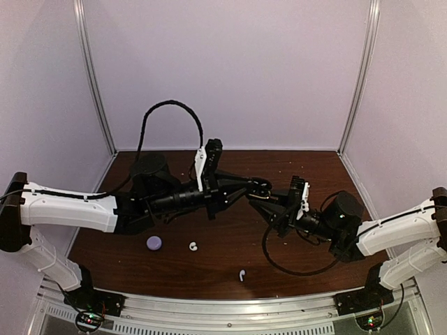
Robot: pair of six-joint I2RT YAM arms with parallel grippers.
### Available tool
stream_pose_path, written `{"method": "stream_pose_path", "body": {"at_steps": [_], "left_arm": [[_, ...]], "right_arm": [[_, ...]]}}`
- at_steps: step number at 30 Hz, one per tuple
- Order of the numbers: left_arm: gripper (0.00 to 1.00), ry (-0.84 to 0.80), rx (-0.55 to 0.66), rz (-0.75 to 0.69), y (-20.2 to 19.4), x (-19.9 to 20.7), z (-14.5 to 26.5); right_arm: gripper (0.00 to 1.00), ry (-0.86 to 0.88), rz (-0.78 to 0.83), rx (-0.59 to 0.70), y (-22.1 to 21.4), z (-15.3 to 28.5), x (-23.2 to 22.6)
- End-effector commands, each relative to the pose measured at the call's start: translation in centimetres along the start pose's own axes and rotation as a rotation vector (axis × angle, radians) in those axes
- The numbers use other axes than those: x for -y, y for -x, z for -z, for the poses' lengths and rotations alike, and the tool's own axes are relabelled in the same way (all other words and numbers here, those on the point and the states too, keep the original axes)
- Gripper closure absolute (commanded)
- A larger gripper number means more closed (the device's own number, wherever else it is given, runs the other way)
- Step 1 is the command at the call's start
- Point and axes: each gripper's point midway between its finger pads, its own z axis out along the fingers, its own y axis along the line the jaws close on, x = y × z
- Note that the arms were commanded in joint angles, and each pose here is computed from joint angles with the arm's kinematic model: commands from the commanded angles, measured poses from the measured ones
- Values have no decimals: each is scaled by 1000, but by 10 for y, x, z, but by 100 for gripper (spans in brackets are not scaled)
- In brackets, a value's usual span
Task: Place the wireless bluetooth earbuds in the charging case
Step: Insert the left earbud into the left side groove of the charging case.
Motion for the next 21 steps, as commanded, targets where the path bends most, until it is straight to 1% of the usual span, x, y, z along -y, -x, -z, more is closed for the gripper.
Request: {"method": "stream_pose_path", "body": {"at_steps": [1,4,11,14,21], "left_arm": [[89,1,31,7,10,1,-5],[87,8,25,15,8,-1,-5],[88,29,29,21,9,-4,-4],[82,22,6,19,5,-4,-7],[74,6,-27,13,-1,-1,-8]], "right_arm": [[100,-19,32,102,33,1,3],[100,-16,36,119,37,3,2],[100,3,41,137,41,6,-2],[100,11,43,138,42,6,-3],[100,2,42,128,40,4,-1]]}}
